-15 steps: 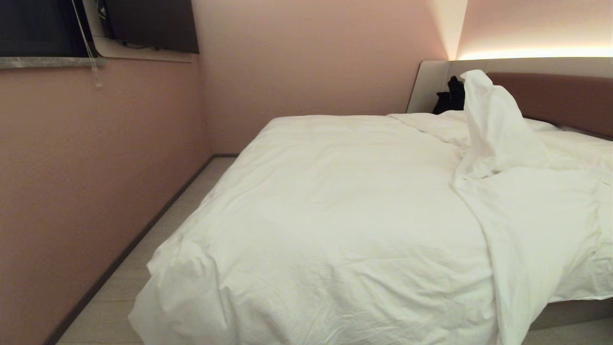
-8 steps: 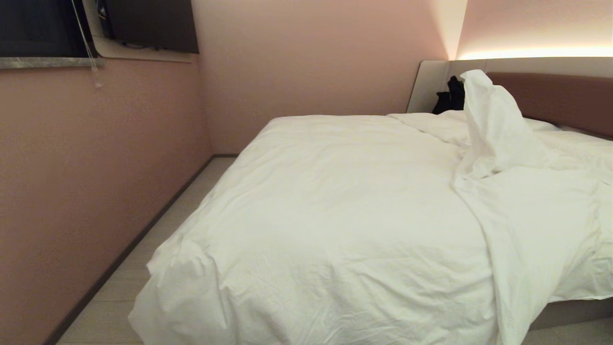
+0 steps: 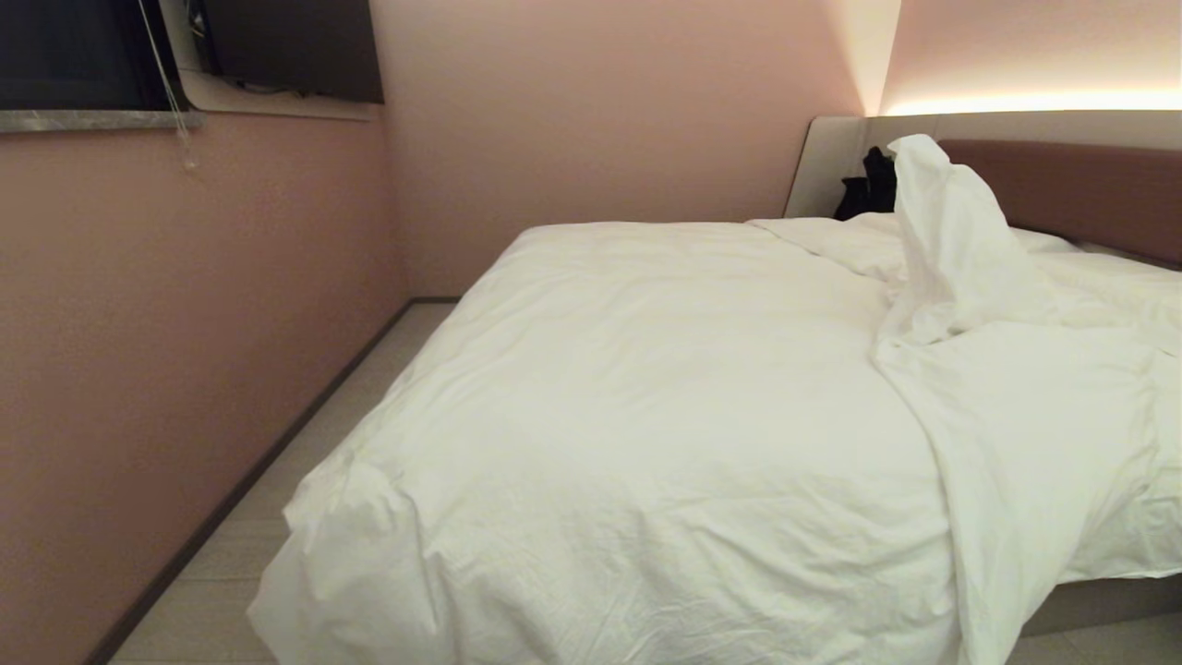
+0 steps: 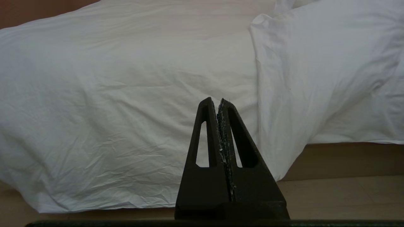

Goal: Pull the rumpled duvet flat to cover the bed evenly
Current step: Hold the folded corner of the quilt

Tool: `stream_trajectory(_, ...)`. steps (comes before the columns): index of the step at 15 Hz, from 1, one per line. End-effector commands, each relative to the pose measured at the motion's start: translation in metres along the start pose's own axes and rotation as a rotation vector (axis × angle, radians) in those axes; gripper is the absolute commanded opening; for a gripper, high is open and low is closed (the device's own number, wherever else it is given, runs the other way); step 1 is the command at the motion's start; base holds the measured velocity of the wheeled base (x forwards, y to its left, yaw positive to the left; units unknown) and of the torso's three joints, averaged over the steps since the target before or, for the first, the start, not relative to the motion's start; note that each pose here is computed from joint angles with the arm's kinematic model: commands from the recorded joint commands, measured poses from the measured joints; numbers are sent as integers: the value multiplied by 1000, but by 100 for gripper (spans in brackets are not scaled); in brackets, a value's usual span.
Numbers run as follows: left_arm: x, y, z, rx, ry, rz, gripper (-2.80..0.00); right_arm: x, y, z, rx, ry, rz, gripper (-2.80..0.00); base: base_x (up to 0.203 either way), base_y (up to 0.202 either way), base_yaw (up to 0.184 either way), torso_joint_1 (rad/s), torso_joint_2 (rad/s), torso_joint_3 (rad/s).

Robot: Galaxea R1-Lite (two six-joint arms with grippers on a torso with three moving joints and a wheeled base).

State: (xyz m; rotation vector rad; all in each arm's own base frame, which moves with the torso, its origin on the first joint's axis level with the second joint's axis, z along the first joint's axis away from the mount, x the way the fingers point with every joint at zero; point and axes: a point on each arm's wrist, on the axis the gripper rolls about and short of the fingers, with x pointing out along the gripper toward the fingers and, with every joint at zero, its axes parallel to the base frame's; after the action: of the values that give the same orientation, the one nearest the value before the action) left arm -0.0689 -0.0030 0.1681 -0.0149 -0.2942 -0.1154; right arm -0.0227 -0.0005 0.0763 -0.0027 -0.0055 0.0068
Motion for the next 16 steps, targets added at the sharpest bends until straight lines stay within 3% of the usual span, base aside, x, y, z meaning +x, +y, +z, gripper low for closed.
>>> stream_trajectory(1,6,1,-17,-1,17,3,-280,0,0,0,0,-1,1,-280,0,0,0,0,0,0)
stream_trajectory(3,8,2,-22,1,12,7,-280,0,0,0,0,1,1,-280,0,0,0,0,0,0)
stream_trajectory(7,18,5,-68,-10,129,27,-280,0,0,0,0,-1,1,-280,0,0,0,0,0,0)
stream_trajectory(16,18,7,-95,-5,222,100,-280,0,0,0,0,-1,1,-280,0,0,0,0,0,0)
